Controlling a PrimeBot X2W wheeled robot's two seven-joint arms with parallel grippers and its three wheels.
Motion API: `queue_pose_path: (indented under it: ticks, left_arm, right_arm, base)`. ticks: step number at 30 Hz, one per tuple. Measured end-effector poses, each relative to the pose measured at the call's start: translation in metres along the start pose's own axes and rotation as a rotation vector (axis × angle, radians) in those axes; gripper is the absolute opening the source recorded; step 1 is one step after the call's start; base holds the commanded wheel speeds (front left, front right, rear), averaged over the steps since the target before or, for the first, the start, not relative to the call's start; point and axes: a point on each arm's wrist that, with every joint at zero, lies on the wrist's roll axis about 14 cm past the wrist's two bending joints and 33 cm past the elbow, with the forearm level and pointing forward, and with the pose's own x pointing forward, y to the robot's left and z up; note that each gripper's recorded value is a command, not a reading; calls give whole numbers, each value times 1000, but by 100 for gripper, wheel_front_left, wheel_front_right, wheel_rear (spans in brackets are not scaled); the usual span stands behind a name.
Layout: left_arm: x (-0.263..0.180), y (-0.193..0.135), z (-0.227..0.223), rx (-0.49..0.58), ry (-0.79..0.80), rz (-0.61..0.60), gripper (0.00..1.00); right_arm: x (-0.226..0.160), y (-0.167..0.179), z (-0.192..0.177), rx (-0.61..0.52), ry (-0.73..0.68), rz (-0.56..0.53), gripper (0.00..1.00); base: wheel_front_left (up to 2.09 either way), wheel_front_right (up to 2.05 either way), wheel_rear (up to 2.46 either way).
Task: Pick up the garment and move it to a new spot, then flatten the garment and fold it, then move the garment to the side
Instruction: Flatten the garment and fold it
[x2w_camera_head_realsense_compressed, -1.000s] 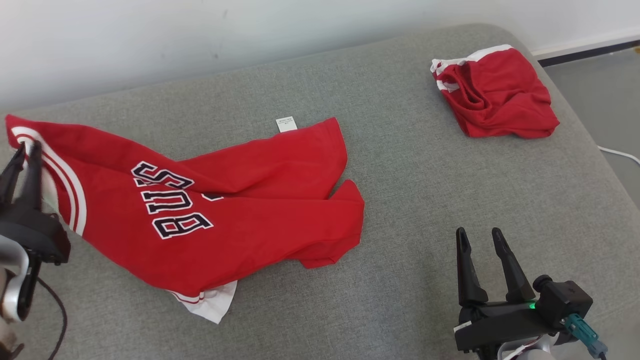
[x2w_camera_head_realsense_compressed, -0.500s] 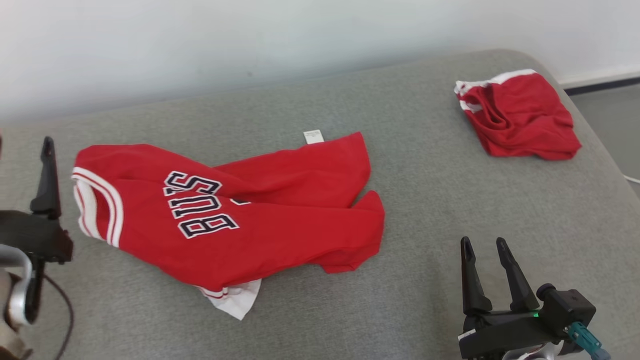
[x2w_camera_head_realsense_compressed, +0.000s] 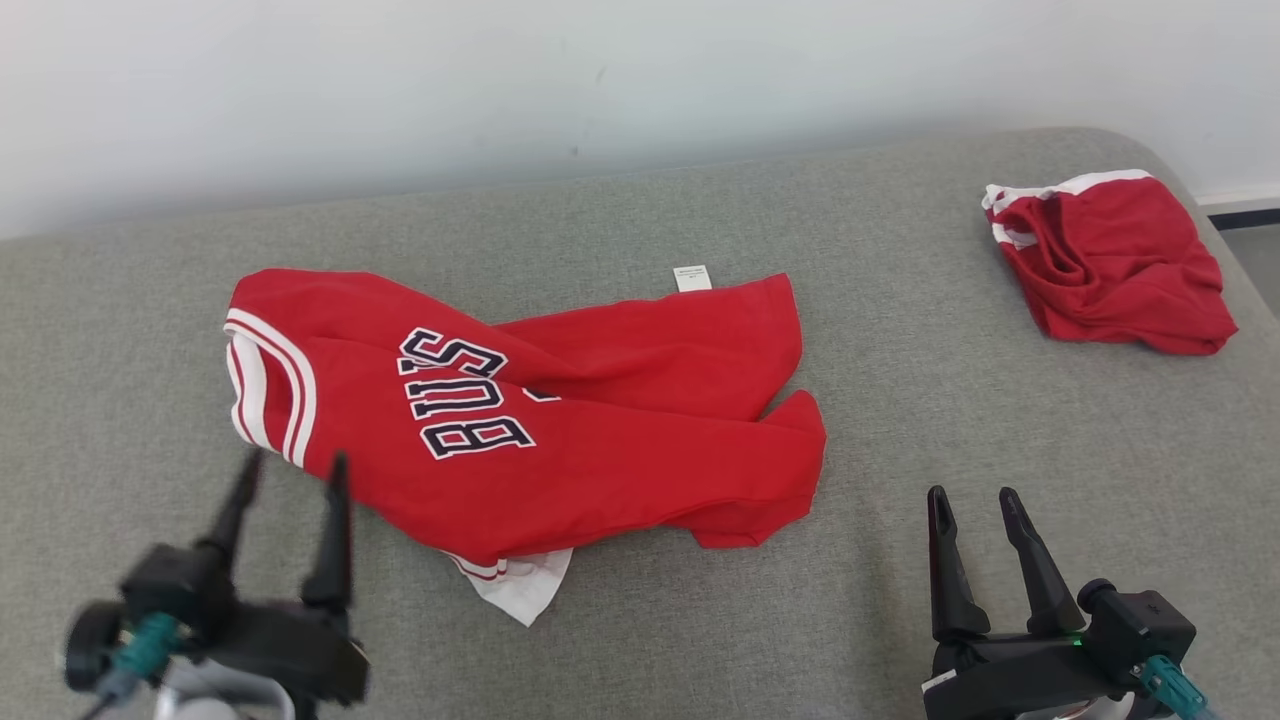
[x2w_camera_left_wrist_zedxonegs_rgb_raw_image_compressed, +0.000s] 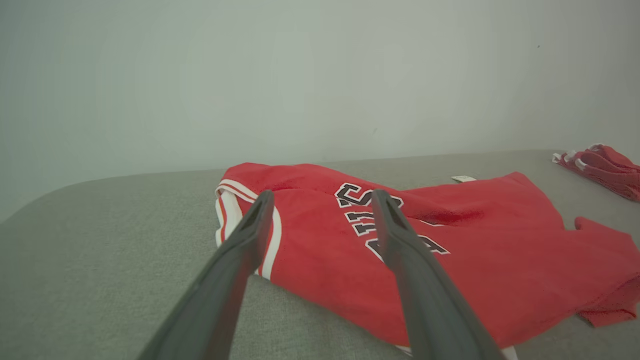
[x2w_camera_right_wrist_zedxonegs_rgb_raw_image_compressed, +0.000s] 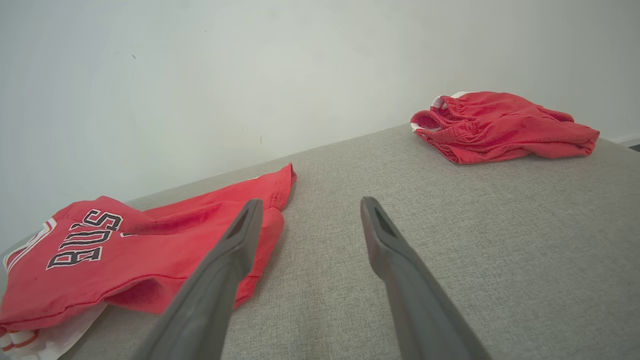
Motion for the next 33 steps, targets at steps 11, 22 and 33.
queue_pose_path:
  ticks: [11, 22, 33]
  left_arm:
    - [-25, -43, -77, -70, 210, -86, 100]
    - [-29, -81, -115, -116, 314, -161, 100]
    - [-24, -68, -107, -20, 280, -132, 0]
  right_arm:
    - [3, 4, -6, -7, 18, 12, 100]
    - [-4, -15, -7, -16, 24, -46, 100]
    - [-10, -21, -3, -17, 16, -64, 100]
  base:
    - [0, 0, 0]
    - [0, 0, 0]
    - [0, 0, 0]
